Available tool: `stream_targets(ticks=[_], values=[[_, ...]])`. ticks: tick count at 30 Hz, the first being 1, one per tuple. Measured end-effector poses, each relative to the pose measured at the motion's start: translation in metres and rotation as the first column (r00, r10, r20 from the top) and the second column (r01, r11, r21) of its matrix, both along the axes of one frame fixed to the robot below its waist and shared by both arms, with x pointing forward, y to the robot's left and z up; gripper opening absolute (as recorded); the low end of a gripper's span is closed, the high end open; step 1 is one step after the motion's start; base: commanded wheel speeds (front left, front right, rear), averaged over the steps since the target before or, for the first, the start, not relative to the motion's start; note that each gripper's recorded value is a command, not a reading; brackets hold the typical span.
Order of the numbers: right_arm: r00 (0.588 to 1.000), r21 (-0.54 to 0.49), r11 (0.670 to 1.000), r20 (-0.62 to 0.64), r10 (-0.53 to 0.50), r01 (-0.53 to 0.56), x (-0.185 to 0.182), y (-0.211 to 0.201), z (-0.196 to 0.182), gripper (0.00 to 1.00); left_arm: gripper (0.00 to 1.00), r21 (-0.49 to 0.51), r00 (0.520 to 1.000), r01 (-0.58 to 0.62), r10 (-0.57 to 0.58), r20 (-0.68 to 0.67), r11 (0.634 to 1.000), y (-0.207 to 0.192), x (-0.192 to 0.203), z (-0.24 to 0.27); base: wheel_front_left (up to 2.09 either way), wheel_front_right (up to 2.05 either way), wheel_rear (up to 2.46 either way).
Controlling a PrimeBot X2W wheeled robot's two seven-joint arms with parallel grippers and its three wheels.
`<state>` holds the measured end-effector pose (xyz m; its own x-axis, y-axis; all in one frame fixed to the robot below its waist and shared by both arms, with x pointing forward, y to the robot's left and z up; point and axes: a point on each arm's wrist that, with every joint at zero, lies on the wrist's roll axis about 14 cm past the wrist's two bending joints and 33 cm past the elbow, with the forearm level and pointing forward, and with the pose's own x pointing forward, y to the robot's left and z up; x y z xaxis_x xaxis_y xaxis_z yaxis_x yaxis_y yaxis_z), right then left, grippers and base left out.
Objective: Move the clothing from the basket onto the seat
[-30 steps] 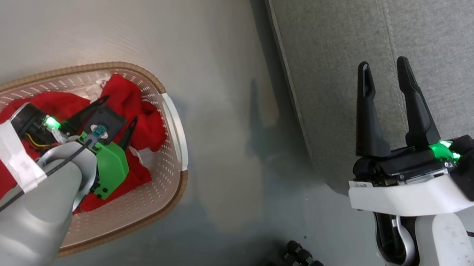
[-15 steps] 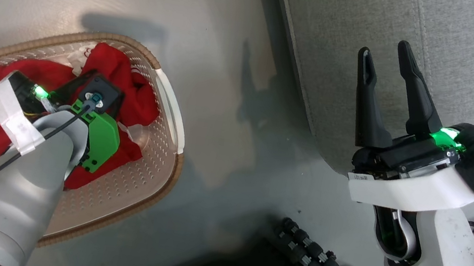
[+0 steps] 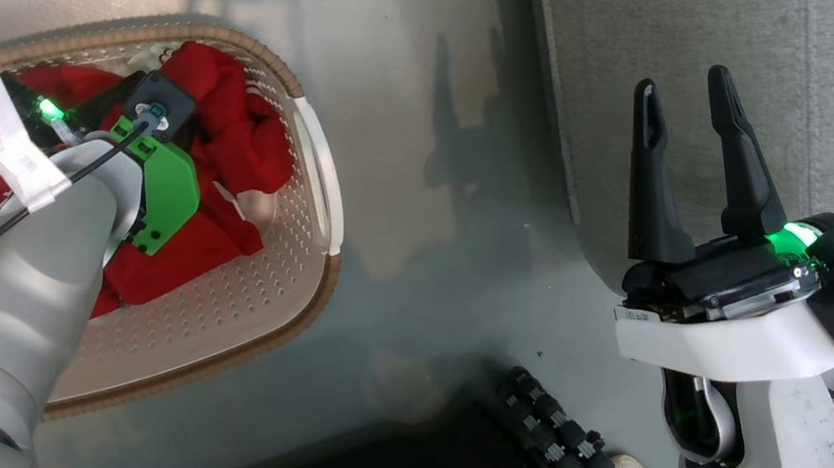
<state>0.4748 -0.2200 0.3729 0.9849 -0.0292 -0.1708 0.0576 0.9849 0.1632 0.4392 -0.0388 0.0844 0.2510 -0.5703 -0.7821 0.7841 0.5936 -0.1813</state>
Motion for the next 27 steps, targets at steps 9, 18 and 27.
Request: stream_targets(ticks=[9, 18, 27], values=[[0.998, 0.001, 0.998, -0.041, 0.056, -0.056, 0.001, 0.020, -0.025, 1.00, 1.00, -0.017, 0.999, -0.028, 0.027, -0.044, 0.999, 0.002, -0.007, -0.005, 0.12, 0.12, 0.12], [0.994, 0.017, 0.995, -0.060, 0.095, -0.094, 0.003, 0.035, -0.041, 1.00, 0.00, -0.031, 0.998, 0.003, -0.005, -0.065, 1.000, 0.005, -0.026, -0.007, 0.04, 0.04, 0.04], [0.994, 0.010, 0.995, -0.042, 0.104, -0.103, 0.007, 0.037, -0.034, 1.00, 0.00, -0.065, 0.999, -0.018, 0.015, -0.052, 0.998, -0.001, -0.019, 0.003, 0.00, 0.00, 0.00]])
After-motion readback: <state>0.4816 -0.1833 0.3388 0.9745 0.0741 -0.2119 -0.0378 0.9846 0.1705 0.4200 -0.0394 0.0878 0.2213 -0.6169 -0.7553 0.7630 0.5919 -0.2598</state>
